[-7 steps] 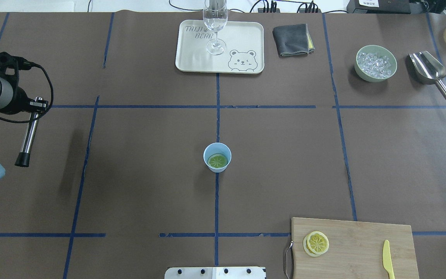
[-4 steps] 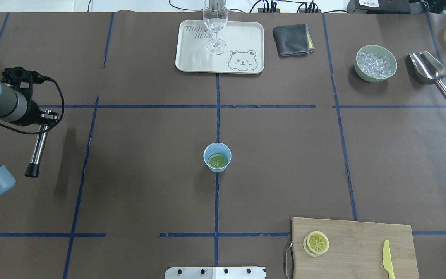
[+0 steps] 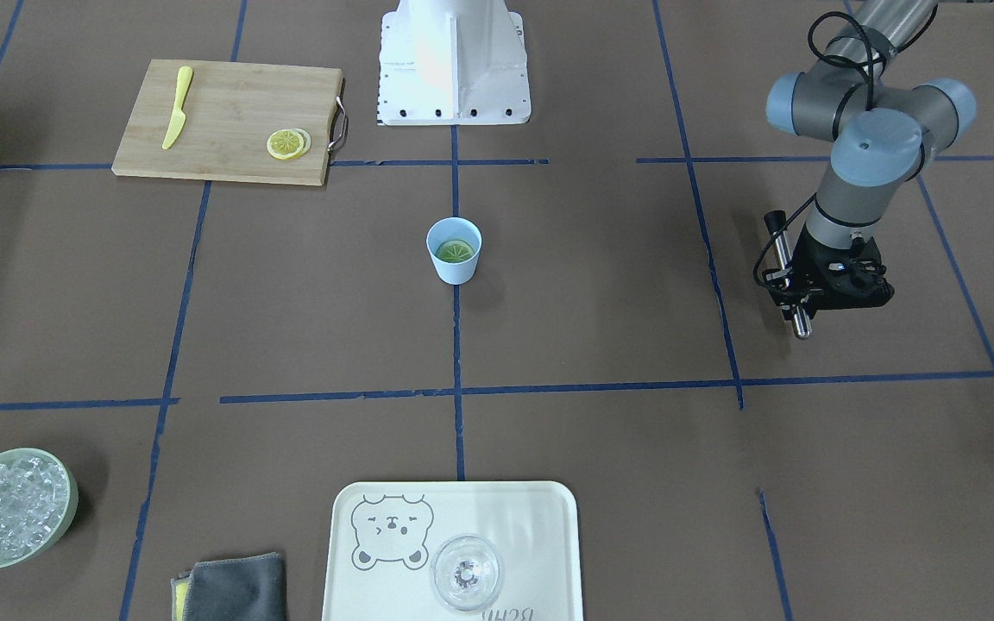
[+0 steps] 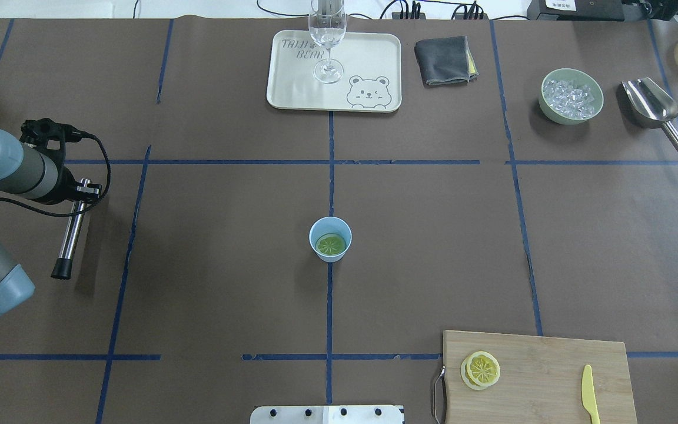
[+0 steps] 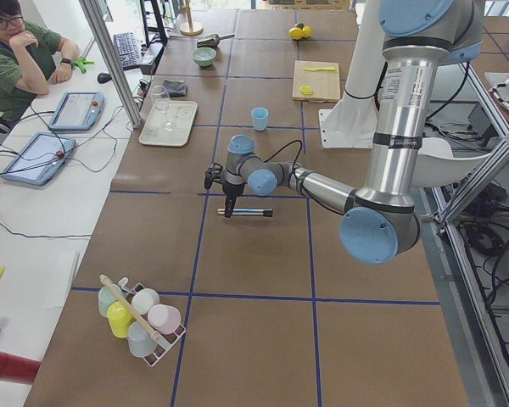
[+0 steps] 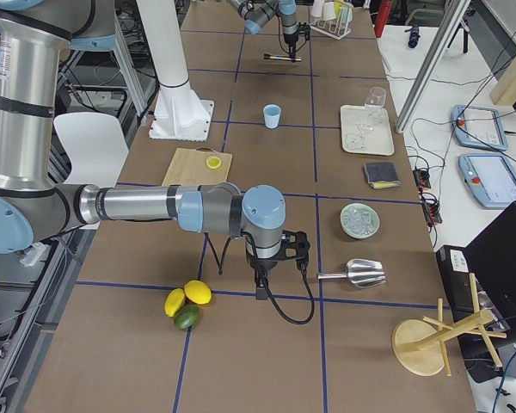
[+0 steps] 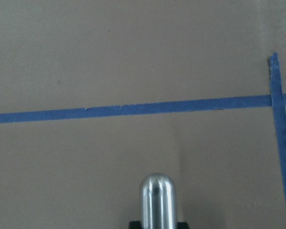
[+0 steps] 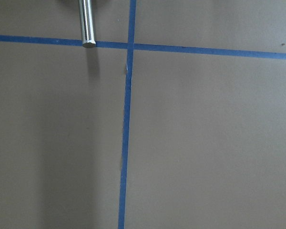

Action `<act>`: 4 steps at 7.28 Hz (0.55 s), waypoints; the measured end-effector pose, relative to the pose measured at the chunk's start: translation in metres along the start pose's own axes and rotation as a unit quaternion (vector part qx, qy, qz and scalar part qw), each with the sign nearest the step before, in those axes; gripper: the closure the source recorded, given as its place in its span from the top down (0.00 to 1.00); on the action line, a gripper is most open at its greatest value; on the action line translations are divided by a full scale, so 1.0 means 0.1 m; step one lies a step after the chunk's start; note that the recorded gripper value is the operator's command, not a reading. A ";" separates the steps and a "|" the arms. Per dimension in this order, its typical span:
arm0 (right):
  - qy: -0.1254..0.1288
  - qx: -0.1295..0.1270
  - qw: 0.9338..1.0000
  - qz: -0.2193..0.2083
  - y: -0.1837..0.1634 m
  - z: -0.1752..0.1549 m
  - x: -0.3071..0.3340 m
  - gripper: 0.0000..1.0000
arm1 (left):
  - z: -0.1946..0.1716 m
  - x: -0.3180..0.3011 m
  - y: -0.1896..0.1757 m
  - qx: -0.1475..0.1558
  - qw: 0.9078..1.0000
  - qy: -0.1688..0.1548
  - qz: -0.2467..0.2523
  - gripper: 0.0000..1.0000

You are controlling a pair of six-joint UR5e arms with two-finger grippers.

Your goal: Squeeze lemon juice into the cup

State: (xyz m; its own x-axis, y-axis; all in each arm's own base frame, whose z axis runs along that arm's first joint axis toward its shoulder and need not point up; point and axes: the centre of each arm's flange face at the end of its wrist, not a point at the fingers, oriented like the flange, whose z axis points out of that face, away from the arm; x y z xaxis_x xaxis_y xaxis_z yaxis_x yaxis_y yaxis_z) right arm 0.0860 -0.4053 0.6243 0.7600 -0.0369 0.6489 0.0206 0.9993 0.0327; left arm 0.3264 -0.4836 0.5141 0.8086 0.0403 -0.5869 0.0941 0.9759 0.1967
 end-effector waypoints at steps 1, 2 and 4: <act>0.000 0.000 1.000 0.000 0.00 0.00 0.00 1.00 | 0.03 0.00 0.01 0.002 1.000 -0.002 0.002 0.99; 0.000 0.000 1.000 0.000 0.00 0.00 0.00 1.00 | 0.04 0.01 0.01 0.003 1.000 -0.002 0.004 1.00; 0.000 -0.001 1.000 0.000 0.01 0.01 0.00 1.00 | -0.02 0.05 0.00 0.008 1.000 0.004 0.014 1.00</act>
State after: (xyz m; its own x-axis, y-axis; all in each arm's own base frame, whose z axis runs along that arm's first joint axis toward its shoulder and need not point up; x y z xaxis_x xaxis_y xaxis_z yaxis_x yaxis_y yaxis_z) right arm 0.0858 -0.4046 0.6251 0.7599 -0.0372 0.6490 0.0219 0.9993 0.0316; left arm 0.3293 -0.4828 0.5102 0.8068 0.0688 -0.5869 0.0814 0.9708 0.2257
